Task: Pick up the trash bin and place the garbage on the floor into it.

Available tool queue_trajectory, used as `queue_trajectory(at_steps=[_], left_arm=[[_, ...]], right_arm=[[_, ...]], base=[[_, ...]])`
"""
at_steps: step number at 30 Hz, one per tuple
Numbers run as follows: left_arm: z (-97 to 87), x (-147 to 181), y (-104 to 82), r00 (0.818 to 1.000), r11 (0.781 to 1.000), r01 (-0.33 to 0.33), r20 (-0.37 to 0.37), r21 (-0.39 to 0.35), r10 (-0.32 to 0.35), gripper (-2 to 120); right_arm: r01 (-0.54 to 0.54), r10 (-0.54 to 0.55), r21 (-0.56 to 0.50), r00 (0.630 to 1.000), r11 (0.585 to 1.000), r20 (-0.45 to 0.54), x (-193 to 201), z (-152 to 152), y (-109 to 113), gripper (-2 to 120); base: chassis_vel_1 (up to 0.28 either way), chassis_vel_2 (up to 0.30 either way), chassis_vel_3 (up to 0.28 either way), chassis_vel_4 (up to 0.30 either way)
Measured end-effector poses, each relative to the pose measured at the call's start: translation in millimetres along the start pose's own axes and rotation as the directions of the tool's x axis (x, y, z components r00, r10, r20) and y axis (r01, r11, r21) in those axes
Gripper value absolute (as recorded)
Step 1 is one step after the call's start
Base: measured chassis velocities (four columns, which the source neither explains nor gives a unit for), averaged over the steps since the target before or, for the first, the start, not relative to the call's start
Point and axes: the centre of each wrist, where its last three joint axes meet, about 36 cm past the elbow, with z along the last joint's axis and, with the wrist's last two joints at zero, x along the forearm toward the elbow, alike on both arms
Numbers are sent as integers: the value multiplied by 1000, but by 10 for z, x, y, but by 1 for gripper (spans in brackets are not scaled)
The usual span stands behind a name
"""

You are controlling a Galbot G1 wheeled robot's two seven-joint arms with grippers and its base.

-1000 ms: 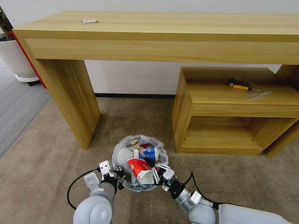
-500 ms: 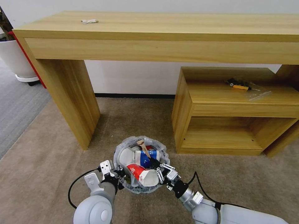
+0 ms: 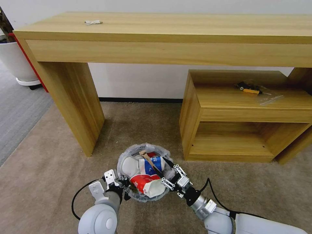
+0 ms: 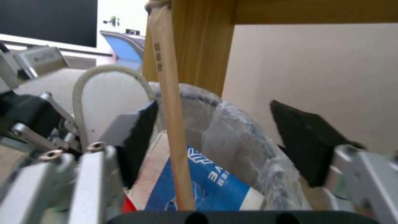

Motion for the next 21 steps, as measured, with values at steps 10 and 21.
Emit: queue_trajectory(at_steps=[10,21], left_arm=[[20,-113,87,999,999,37,-14,7,-37,0],[-25,-120,185,997,997,77,-5,14,-77,0]], right_arm=[[-23,24,-26,1000,999,13,8,-193,42,100],[-37,37,-18,999,999,33,25,-346,-64,100]], base=[[0,0,0,0],[0,0,0,0]])
